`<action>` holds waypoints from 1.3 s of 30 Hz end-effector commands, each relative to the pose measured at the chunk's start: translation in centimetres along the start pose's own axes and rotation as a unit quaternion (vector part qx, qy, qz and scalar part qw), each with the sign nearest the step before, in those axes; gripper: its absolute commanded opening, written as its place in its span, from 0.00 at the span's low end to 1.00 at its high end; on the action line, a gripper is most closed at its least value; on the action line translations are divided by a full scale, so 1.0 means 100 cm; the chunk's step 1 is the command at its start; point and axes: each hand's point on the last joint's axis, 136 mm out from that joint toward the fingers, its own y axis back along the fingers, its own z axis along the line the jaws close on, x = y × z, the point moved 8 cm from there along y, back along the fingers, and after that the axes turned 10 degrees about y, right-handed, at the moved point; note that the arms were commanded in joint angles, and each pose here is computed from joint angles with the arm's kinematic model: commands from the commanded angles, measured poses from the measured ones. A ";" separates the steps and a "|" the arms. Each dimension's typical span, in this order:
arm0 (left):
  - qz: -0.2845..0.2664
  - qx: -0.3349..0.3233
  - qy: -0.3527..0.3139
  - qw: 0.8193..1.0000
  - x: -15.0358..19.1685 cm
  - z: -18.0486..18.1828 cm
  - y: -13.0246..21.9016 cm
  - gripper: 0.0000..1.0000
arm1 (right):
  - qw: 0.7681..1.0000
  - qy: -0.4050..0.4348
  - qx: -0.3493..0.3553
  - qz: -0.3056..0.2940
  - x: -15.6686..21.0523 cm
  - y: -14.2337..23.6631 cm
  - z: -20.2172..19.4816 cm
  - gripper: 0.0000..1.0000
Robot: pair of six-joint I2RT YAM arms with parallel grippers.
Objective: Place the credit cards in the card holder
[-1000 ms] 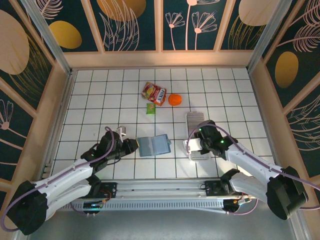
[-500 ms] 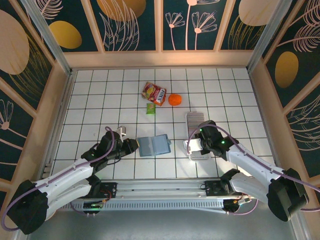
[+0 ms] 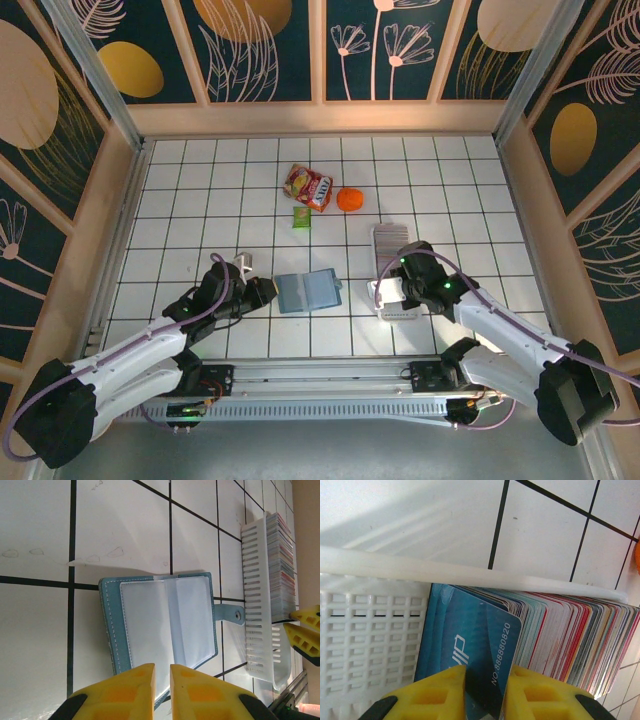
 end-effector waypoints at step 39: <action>0.013 0.008 0.007 1.000 0.002 0.001 -0.002 0.10 | 0.998 -0.029 0.050 0.006 0.000 0.036 -0.028 0.08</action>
